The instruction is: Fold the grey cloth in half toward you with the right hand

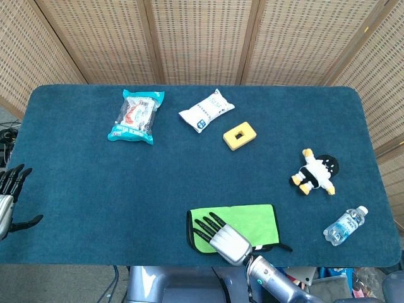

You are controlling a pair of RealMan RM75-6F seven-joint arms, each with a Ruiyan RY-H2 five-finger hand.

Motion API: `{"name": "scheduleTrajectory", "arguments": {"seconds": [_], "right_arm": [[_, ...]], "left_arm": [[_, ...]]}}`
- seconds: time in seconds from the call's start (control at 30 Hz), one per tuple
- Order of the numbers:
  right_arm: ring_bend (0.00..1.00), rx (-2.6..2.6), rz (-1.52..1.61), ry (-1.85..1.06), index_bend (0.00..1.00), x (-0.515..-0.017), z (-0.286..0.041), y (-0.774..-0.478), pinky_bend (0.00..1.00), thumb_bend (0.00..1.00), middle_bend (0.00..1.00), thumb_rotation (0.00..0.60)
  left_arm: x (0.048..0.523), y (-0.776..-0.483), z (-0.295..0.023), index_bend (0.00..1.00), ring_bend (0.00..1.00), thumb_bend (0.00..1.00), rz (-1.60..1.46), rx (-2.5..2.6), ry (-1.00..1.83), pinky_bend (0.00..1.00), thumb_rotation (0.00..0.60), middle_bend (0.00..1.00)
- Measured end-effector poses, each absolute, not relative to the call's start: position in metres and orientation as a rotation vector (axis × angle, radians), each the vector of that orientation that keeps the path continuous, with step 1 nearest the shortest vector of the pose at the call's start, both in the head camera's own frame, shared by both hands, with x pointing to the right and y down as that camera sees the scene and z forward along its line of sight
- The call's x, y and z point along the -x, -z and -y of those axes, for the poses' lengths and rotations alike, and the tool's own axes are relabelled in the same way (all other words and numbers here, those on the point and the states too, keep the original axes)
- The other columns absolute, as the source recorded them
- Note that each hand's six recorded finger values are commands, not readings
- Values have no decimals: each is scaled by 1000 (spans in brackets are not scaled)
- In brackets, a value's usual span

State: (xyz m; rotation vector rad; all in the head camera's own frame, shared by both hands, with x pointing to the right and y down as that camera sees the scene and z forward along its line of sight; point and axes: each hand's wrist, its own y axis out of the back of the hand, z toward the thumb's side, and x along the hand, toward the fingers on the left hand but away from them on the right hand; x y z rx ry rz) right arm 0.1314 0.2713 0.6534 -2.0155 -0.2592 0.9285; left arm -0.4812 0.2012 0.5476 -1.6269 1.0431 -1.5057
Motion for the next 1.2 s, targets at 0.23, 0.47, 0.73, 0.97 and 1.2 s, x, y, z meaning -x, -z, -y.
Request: {"name": "scheduleTrajectory", "arguments": {"seconds": [0.23,0.47,0.73,0.97,1.2], "right_arm": [[0,1971,387,-955,0,-159,-229,-631,0,0,0,600],[0,1855,491,-998,0,-206,-184,-624,0,0,0,600],[0,1650,660,-1065,0,-292,-153,-621,0,0,0,600],[0,1582,878,-1206,0,-360,-183,-608,0,0,0,600],[0,1560,1032,-1300,0,-387,-217,-585,0,0,0,600]], "left_arm": [[480,-547,-202,0,0,161,-1040,1627,1501,0,600,0],[478,-546,-204,0,0,162,-1041,1624,1493,0,600,0],[476,-546,-206,0,0,162,-1038,1619,1484,0,600,0],[474,-546,-210,0,0,161,-1036,1617,1482,0,600,0],[478,-543,-215,0,0,161,-1055,1606,1487,0,600,0]]}}
